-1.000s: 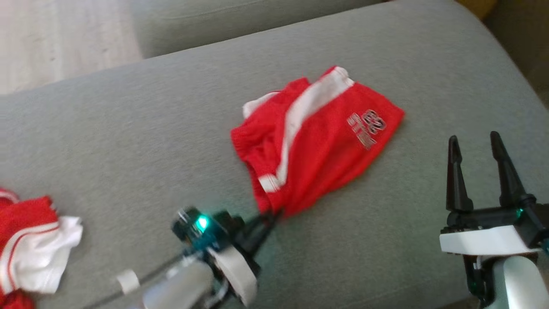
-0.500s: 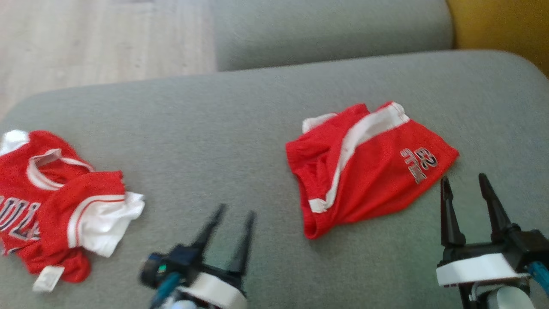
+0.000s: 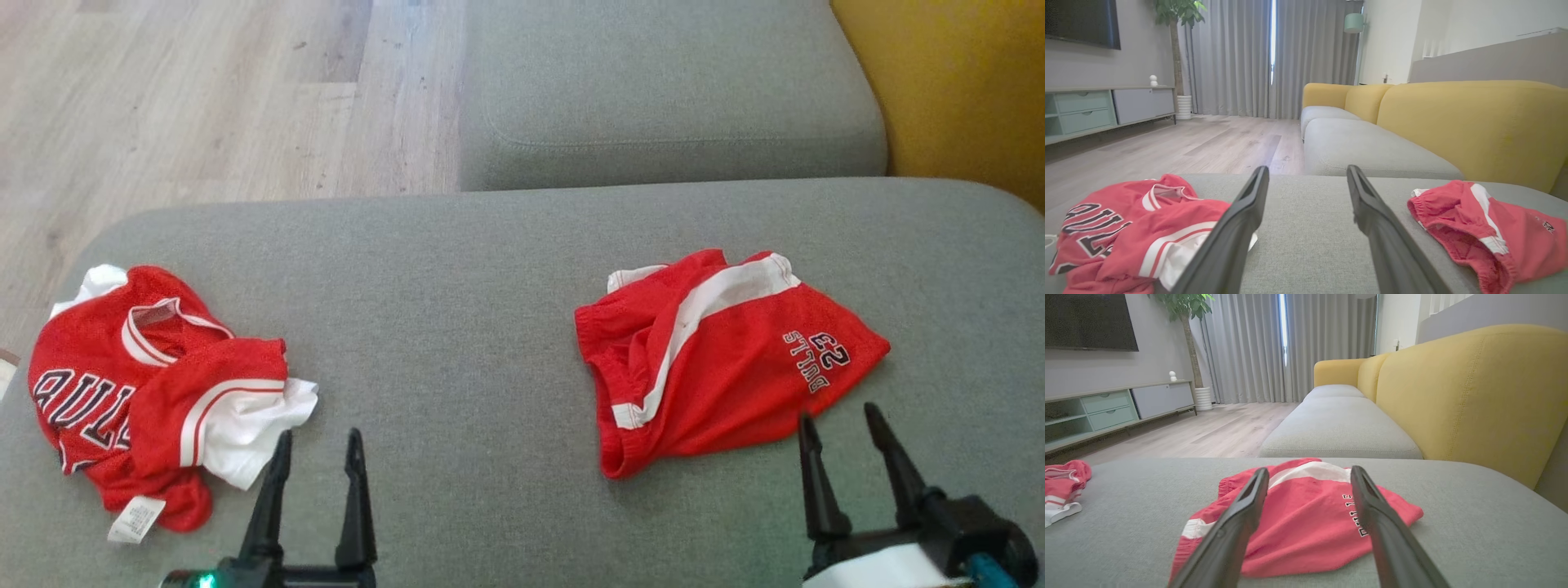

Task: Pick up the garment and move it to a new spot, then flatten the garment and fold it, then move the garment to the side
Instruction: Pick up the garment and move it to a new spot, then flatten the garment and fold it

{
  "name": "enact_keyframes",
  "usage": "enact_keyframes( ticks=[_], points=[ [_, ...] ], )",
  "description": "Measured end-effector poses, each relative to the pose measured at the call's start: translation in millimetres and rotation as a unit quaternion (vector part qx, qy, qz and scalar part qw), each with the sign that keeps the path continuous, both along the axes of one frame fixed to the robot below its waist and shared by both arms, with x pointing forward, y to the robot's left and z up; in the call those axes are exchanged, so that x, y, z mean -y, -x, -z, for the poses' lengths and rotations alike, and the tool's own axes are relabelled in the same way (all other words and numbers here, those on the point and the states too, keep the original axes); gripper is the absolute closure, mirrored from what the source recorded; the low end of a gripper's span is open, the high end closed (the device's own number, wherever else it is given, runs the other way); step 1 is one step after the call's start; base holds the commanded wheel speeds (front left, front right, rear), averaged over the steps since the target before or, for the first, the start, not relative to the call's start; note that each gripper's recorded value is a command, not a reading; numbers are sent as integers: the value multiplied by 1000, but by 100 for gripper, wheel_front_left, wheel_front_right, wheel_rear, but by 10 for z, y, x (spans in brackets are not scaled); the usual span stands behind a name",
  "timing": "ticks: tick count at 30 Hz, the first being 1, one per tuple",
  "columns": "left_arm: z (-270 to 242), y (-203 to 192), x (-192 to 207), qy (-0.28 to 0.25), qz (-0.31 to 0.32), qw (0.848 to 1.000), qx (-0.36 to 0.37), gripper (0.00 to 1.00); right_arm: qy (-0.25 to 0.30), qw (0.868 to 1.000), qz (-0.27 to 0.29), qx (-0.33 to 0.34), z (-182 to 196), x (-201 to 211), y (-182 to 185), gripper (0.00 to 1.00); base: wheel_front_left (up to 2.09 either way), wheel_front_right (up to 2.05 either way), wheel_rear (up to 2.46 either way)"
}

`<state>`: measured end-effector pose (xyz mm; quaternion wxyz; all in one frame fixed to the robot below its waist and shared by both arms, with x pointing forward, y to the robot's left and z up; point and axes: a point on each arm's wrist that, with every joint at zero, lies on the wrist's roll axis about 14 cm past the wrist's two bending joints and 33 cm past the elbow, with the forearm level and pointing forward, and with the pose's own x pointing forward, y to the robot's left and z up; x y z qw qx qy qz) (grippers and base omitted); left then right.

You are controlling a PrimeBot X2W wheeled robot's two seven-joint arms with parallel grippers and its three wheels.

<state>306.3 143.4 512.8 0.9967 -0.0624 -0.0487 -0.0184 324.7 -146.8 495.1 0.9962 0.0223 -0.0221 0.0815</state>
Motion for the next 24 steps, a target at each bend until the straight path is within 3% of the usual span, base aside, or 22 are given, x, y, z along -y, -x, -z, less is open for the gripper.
enact_keyframes(
  ticks=[7, 24],
  points=[
    [-45, 45, 22, -27, 6, 1000, 12, 0, -1, 1000, -8, -7, 52, -52, 80, 0, 0, 0, 0],
    [76, 83, 11, -33, 5, 999, -5, 0, -7, 1000, -11, -9, 59, -72, 87, 0, 0, 0, 0]
  ],
)
